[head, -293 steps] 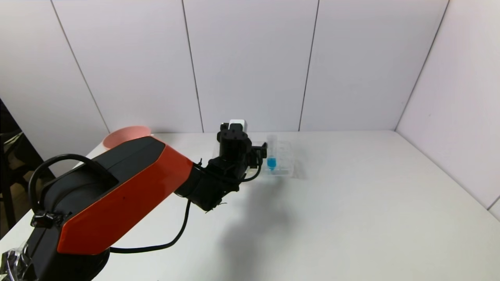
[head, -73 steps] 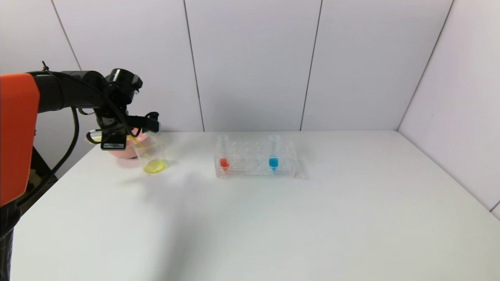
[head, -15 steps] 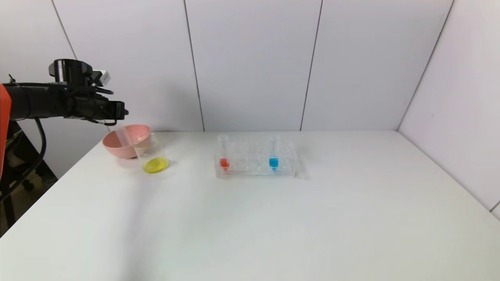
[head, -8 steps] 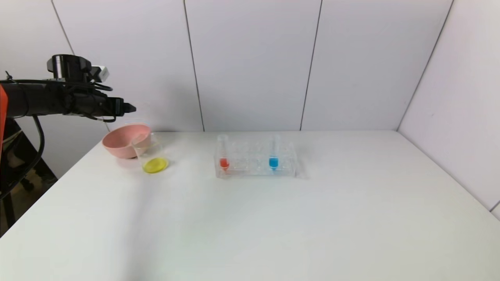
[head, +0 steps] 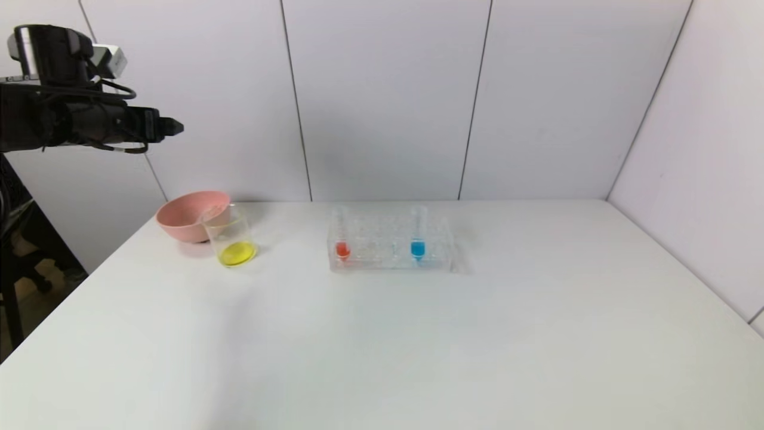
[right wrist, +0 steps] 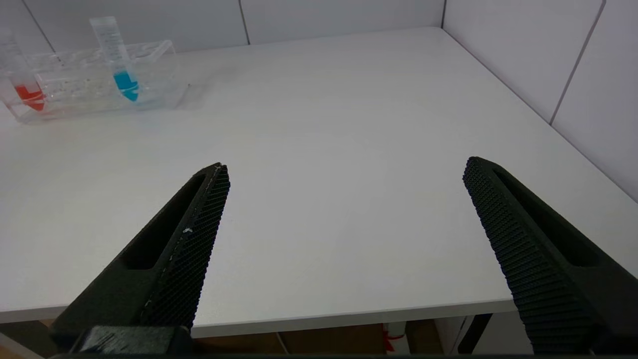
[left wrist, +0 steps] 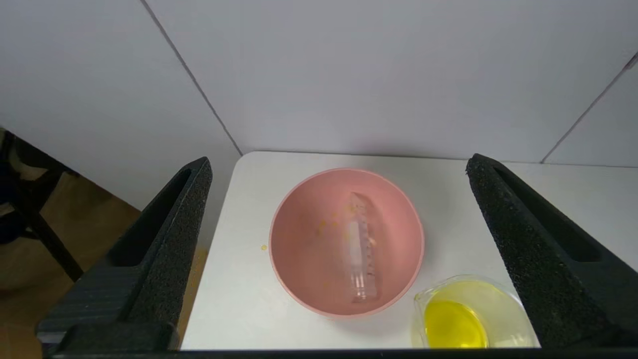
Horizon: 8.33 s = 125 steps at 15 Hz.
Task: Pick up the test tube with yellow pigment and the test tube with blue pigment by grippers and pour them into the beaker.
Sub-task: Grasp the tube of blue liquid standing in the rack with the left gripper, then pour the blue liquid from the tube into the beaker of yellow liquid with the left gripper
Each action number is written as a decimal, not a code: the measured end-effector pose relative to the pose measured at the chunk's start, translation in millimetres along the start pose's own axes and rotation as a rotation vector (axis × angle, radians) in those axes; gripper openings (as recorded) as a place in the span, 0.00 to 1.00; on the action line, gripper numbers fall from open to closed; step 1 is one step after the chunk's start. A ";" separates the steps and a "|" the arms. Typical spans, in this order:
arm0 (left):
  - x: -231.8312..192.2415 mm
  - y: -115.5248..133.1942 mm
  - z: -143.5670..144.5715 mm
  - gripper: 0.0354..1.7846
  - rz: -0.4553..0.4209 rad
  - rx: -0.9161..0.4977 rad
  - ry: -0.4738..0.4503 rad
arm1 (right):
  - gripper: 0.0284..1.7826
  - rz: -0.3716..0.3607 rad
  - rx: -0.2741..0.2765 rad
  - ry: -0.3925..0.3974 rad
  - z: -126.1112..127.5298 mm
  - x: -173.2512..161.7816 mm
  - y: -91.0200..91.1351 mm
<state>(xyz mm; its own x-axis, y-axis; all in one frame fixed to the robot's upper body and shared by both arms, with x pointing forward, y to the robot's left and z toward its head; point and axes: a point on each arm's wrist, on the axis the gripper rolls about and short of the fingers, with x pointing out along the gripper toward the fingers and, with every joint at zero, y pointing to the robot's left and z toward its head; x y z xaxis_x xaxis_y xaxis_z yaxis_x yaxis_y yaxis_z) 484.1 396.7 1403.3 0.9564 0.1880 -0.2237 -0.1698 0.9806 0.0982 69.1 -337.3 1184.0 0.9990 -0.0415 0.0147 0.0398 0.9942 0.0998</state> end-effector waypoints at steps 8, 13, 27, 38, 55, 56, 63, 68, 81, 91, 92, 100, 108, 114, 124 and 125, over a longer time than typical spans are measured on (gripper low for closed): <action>-120.0 -9.1 -1.8 1.00 0.024 -0.042 -0.200 | 0.96 0.000 0.000 0.000 0.0 0.0 0.0; -188.8 -25.9 -15.8 1.00 -0.088 -0.198 -0.213 | 0.96 0.000 0.000 0.000 0.0 0.0 0.0; -235.9 -110.7 -67.8 1.00 -0.571 -0.256 -0.144 | 0.96 0.000 0.000 0.000 0.0 0.0 0.0; -181.9 -232.0 -101.9 1.00 -0.558 -0.248 -0.149 | 0.96 0.000 0.000 0.000 0.0 0.0 0.0; -106.8 -343.7 -136.3 1.00 -0.579 -0.198 -0.107 | 0.96 0.000 0.000 0.000 0.0 0.0 0.0; -103.4 -347.9 -137.8 1.00 -0.580 -0.197 -0.107 | 0.96 0.000 0.000 0.000 0.0 0.0 0.0; -69.8 -375.2 -154.7 1.00 -0.563 -0.183 -0.103 | 0.96 0.000 0.000 0.000 0.0 0.0 0.0; -44.7 -387.7 -160.3 1.00 -0.539 -0.176 -0.090 | 0.96 0.000 0.000 0.000 0.0 0.0 0.0; -38.2 -393.7 -164.6 0.24 -0.537 -0.155 -0.067 | 0.96 0.000 0.000 0.000 0.0 0.0 0.0; -55.8 -382.7 -131.7 0.24 -0.531 -0.133 -0.094 | 0.96 0.000 0.000 0.000 0.0 0.0 0.0; -57.4 -382.1 -128.7 0.24 -0.530 -0.130 -0.100 | 0.96 0.000 0.000 0.000 0.0 0.0 0.0; -65.5 -382.0 -108.1 0.24 -0.537 -0.134 -0.124 | 0.96 0.000 0.000 0.000 0.0 0.0 0.0; -78.9 -363.2 -82.4 0.24 -0.501 -0.134 -0.155 | 0.96 0.000 0.000 0.000 0.0 0.0 0.0; -85.2 -294.0 -53.0 0.24 -0.402 -0.146 -0.172 | 0.96 0.000 0.000 0.000 0.0 0.0 0.0; -78.7 -135.4 -32.6 0.24 -0.184 -0.195 -0.197 | 0.96 0.000 0.000 0.000 0.0 0.0 0.0; -78.9 -119.2 -34.7 0.24 -0.167 -0.198 -0.193 | 0.96 0.000 0.000 0.000 0.0 0.0 0.0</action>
<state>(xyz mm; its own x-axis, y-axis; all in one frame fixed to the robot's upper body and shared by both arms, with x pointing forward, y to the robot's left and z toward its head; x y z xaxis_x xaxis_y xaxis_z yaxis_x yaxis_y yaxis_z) 420.6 266.8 1375.6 0.9991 0.0284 -0.0312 -0.0319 0.9924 -0.1189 69.1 -337.3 1184.0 0.9990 -0.0415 0.0149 0.0398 0.9942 0.0998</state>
